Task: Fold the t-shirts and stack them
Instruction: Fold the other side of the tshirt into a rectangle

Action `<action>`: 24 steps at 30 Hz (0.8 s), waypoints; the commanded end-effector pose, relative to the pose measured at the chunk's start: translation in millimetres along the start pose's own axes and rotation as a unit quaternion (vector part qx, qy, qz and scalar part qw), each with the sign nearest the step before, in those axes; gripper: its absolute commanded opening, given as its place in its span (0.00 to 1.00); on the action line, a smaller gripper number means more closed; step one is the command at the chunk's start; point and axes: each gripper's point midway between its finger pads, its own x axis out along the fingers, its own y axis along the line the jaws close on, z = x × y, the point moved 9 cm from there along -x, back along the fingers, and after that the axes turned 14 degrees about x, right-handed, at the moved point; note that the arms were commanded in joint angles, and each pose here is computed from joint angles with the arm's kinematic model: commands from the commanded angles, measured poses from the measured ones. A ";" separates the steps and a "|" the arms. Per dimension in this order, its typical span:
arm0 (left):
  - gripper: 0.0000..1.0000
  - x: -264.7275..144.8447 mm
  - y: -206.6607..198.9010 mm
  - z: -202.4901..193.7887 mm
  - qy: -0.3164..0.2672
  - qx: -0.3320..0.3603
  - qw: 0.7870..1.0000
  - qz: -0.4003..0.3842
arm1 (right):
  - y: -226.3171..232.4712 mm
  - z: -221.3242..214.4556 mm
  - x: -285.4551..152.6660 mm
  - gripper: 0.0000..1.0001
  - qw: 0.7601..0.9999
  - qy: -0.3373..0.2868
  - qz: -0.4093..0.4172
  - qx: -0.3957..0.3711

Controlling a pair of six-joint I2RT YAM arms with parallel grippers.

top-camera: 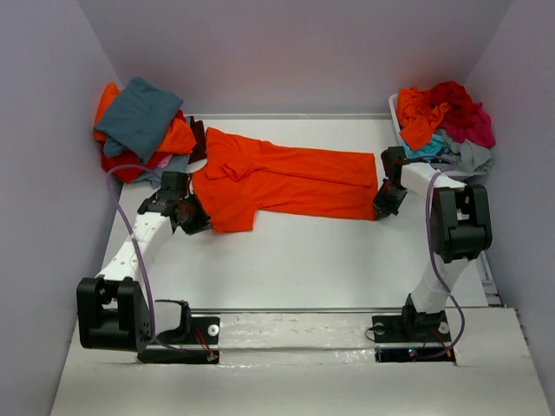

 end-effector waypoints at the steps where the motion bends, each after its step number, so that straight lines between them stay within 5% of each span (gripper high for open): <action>1: 0.06 -6.6 2.6 -5.7 -0.003 0.006 1.000 0.000 | -6.0 -6.3 -4.7 0.07 1.000 0.003 0.000 -0.005; 24: 0.06 -18.8 3.7 -12.7 -0.010 0.006 1.000 -0.001 | -7.6 -19.4 -12.7 0.07 1.000 0.009 0.012 -0.014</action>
